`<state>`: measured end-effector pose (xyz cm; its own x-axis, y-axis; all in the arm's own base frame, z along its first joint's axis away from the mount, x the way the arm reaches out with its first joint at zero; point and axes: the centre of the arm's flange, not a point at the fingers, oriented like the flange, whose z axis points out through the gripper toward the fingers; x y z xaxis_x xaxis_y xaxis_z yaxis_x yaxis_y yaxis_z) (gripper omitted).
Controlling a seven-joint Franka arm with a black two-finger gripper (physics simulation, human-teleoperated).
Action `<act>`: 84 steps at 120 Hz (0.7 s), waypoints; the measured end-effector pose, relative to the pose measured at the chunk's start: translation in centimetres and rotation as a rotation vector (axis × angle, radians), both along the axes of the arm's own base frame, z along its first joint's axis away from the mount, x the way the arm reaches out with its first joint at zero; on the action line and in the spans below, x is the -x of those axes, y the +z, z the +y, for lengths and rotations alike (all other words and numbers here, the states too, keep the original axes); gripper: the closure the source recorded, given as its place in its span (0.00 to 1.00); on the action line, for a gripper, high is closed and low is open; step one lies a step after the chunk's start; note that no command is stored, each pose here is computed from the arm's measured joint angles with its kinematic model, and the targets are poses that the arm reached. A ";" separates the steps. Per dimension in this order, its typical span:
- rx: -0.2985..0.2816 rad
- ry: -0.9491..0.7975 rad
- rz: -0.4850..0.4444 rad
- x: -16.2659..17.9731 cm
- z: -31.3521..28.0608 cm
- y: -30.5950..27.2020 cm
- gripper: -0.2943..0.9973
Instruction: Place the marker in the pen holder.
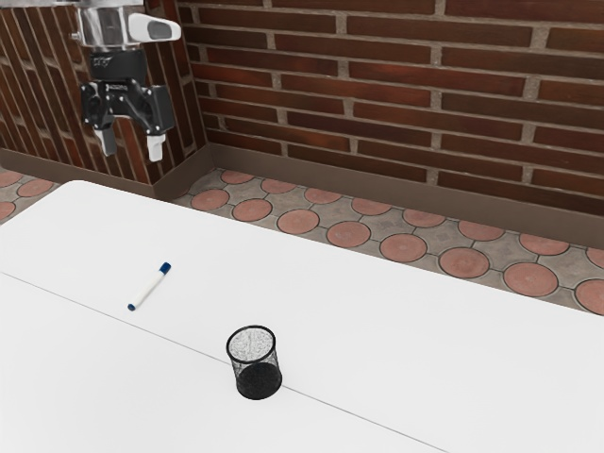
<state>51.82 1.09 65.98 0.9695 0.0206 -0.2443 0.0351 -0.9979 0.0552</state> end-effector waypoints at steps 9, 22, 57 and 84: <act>-0.011 0.016 -0.063 -1.3 0.9 -0.7 0.23; -0.040 0.049 -0.038 -1.4 2.8 -5.9 0.23; -0.062 0.322 0.127 0.1 18.0 -27.1 0.23; -0.074 0.313 0.112 -0.7 17.6 -33.8 0.23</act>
<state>52.55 18.71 32.14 0.8805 0.3349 -0.3355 0.3426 -0.9387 -0.0380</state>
